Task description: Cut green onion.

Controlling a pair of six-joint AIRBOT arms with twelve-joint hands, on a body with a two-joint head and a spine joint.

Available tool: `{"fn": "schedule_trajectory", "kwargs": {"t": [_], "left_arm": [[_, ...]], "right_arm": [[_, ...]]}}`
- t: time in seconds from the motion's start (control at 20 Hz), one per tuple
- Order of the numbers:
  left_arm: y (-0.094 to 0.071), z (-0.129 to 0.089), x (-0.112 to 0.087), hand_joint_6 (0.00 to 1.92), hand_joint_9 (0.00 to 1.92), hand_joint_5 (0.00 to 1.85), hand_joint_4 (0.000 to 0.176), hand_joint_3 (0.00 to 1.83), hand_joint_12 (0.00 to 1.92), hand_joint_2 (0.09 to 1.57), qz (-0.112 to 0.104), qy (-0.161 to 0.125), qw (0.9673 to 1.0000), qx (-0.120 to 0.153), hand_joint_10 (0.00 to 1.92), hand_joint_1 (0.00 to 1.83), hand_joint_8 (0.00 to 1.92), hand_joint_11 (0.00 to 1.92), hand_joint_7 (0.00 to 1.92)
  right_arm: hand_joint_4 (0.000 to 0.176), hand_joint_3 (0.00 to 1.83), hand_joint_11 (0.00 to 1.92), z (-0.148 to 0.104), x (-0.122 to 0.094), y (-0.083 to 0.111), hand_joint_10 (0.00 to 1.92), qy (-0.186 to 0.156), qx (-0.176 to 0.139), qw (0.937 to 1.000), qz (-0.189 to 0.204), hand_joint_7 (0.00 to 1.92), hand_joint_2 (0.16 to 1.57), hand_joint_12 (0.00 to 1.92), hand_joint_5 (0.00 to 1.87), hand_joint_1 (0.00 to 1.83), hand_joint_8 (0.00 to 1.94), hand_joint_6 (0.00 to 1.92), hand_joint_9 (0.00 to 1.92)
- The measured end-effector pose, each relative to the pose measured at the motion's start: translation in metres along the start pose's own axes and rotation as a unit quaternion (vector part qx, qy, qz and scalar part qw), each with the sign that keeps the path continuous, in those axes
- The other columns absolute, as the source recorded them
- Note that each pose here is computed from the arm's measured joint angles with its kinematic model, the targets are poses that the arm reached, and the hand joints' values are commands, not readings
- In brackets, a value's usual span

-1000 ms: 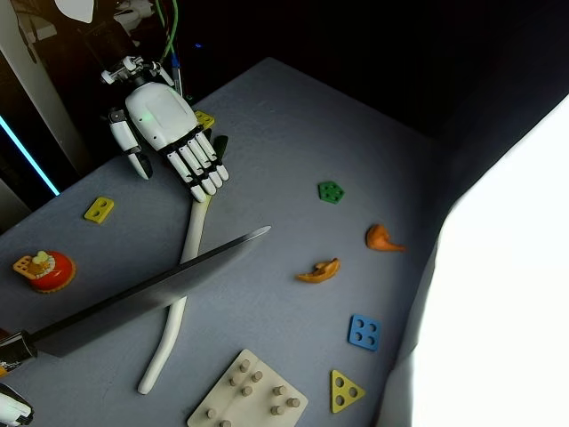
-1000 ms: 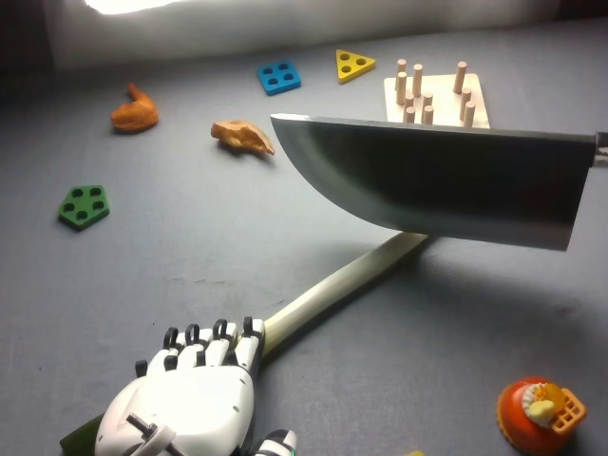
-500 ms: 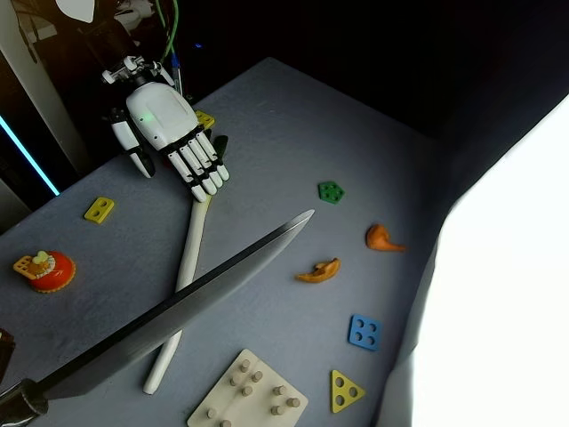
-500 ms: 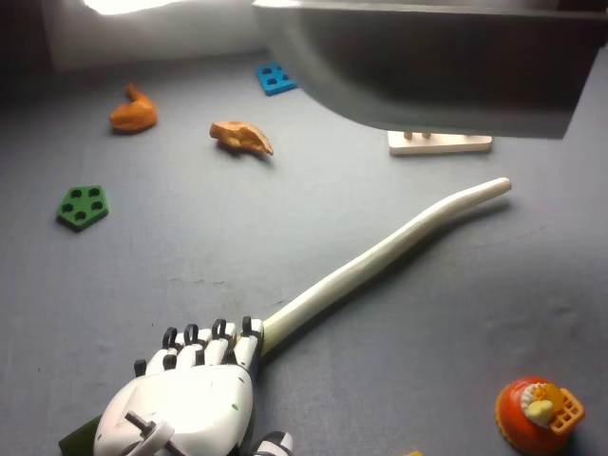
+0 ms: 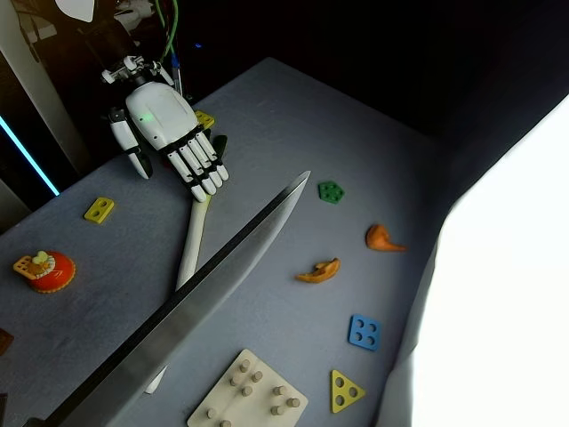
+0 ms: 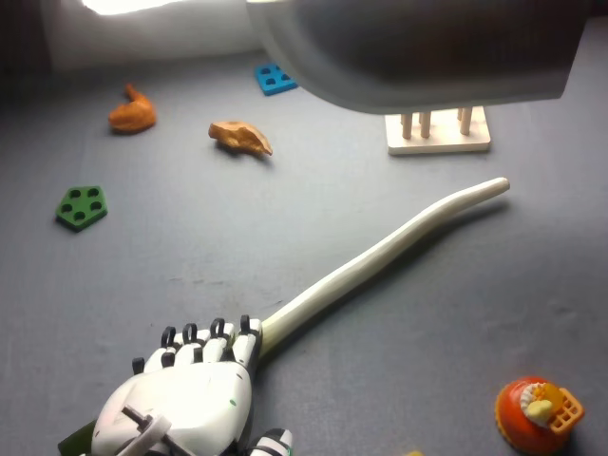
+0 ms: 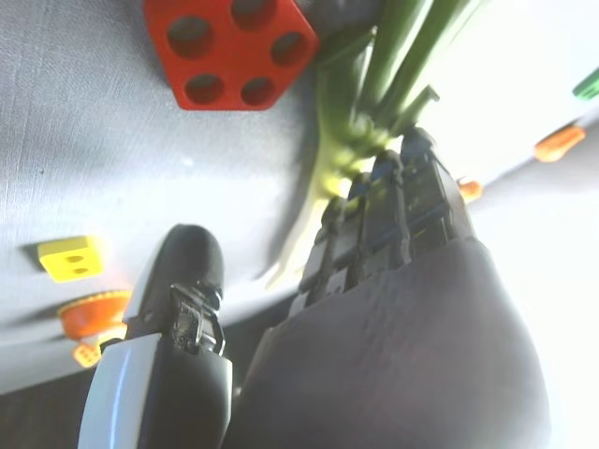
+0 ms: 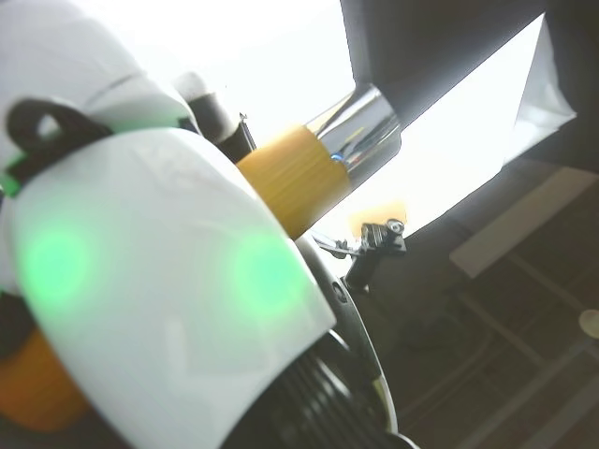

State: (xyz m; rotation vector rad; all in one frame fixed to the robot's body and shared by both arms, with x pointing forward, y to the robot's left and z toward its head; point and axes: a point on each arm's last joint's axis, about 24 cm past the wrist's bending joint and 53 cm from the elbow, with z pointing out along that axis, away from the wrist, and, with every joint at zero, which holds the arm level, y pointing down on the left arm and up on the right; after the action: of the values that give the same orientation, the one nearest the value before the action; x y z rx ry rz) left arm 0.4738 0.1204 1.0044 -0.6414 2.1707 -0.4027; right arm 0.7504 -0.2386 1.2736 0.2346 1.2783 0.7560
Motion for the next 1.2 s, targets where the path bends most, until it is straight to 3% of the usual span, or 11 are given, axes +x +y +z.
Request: {"fn": "schedule_trajectory", "kwargs": {"t": [0.15,0.4,0.65,0.75,0.9,1.2], "left_arm": [[-0.005,0.001,-0.007,0.01,0.00,0.03,0.000,0.00,0.00,1.40,-0.009,-0.004,0.9999,0.001,0.00,0.54,0.00,0.00,0.00],[-0.019,0.002,-0.024,0.00,0.00,0.01,0.000,0.00,0.00,1.41,-0.018,-0.020,0.9995,0.015,0.00,0.52,0.00,0.00,0.00],[-0.037,0.002,-0.047,0.00,0.00,0.03,0.000,0.00,0.00,1.41,-0.015,-0.042,0.9983,0.037,0.00,0.51,0.00,0.00,0.00],[-0.044,0.001,-0.054,0.00,0.00,0.04,0.000,0.00,0.00,1.41,-0.008,-0.047,0.9978,0.046,0.00,0.52,0.00,0.00,0.00],[-0.059,0.000,-0.068,0.00,0.00,0.01,0.000,0.00,0.00,1.40,0.022,-0.055,0.9961,0.065,0.00,0.53,0.00,0.00,0.00],[-0.079,-0.003,-0.071,0.00,0.00,0.00,0.000,0.00,0.00,1.41,0.061,-0.036,0.9938,0.086,0.00,0.52,0.00,0.00,0.00]], "right_arm": [[0.176,0.00,1.69,0.010,0.005,-0.006,1.92,0.017,-0.022,0.9996,0.007,1.54,1.25,1.92,1.34,1.55,1.94,1.92,1.60],[0.176,0.00,1.68,0.020,-0.016,-0.025,1.92,-0.020,-0.027,0.9994,0.006,1.52,1.26,1.92,1.35,1.54,1.94,1.92,1.59],[0.176,0.00,1.69,0.031,-0.006,-0.028,1.92,-0.033,-0.037,0.9988,-0.006,1.53,1.26,1.92,1.36,1.54,1.94,1.92,1.60],[0.176,0.00,1.69,0.032,0.001,-0.032,1.92,-0.034,-0.038,0.9986,-0.013,1.53,1.26,1.92,1.35,1.54,1.94,1.92,1.60],[0.176,0.00,1.67,0.035,0.001,-0.040,1.92,-0.044,-0.037,0.9980,-0.026,1.50,1.26,1.92,1.33,1.55,1.94,1.92,1.58],[0.176,0.00,1.68,0.042,0.003,-0.050,1.92,-0.061,-0.027,0.9976,-0.019,1.50,1.25,1.92,1.30,1.55,1.94,1.92,1.59]]}}
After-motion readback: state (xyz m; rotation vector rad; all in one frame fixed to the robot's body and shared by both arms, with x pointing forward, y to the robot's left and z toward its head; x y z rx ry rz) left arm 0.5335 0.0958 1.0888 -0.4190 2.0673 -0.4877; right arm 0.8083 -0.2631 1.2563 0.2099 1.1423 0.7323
